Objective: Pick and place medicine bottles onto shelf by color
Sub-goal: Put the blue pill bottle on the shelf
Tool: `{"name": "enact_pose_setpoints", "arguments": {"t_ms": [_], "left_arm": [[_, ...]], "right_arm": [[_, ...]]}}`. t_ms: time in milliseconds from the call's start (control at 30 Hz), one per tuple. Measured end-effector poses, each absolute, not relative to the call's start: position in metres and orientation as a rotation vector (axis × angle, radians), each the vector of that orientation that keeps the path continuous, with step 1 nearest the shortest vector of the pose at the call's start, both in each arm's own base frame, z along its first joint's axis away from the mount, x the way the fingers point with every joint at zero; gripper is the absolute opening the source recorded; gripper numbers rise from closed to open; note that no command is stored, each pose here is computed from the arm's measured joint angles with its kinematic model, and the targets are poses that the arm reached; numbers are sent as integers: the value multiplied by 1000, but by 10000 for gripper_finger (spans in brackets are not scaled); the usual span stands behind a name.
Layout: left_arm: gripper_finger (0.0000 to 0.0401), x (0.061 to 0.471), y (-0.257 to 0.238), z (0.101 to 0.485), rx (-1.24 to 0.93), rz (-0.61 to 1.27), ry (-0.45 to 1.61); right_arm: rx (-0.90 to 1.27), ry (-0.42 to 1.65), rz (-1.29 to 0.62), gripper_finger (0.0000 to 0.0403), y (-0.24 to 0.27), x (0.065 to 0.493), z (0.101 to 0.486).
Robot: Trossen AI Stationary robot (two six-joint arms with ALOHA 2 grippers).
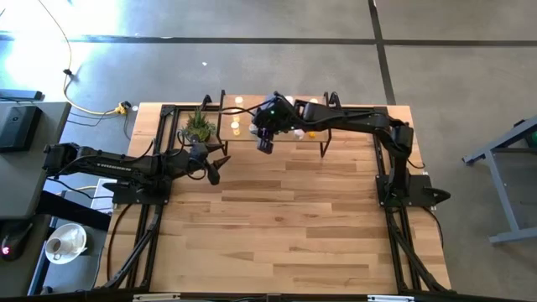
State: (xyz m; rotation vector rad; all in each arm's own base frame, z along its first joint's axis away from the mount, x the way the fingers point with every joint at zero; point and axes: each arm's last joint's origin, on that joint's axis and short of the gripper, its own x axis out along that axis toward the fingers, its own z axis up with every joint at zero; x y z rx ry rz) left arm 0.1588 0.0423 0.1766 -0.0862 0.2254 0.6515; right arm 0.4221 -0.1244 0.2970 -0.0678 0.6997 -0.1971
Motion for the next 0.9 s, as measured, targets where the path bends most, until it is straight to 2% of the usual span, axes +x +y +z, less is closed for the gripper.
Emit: {"name": "enact_pose_setpoints", "arguments": {"t_ms": [900], "left_arm": [[229, 159, 42, 177, -86, 651, 225]], "right_arm": [[-135, 747, -323, 99, -128, 420, 294]]}}
